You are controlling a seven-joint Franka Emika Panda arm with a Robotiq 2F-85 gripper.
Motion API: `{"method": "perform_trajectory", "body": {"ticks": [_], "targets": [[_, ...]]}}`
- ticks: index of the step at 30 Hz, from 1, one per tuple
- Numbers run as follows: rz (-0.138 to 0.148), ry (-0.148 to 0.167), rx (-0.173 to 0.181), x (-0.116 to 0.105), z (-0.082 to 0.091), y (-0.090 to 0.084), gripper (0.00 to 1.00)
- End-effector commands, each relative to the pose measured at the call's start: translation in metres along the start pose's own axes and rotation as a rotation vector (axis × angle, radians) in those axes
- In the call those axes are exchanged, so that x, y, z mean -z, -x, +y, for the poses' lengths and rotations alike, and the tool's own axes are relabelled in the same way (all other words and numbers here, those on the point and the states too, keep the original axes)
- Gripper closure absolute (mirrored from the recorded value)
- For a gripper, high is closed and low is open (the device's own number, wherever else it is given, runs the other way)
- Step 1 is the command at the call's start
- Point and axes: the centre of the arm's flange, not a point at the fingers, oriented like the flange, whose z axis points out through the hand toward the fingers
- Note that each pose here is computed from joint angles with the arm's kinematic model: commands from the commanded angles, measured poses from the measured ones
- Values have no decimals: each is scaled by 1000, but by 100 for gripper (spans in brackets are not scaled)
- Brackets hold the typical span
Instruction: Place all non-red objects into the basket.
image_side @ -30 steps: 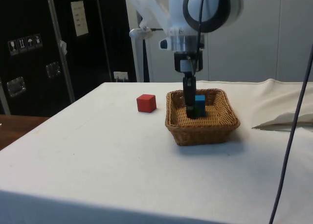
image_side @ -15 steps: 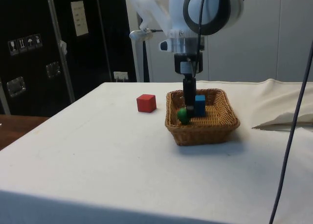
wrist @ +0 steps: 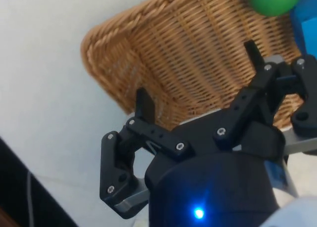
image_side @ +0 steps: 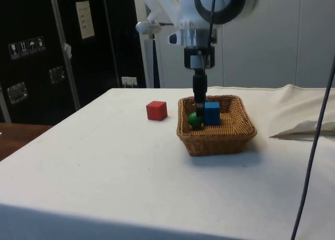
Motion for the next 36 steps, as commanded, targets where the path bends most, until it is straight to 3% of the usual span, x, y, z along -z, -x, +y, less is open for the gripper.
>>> {"method": "perform_trajectory", "body": {"ticks": [1, 13, 28, 36], "targets": [[-5, 6, -2, 2, 0, 0, 0], [22, -24, -2, 39, -4, -16, 0], [56, -24, -21, 67, -2, -56, 0], [63, -26, -28, 78, -1, -64, 0]]}}
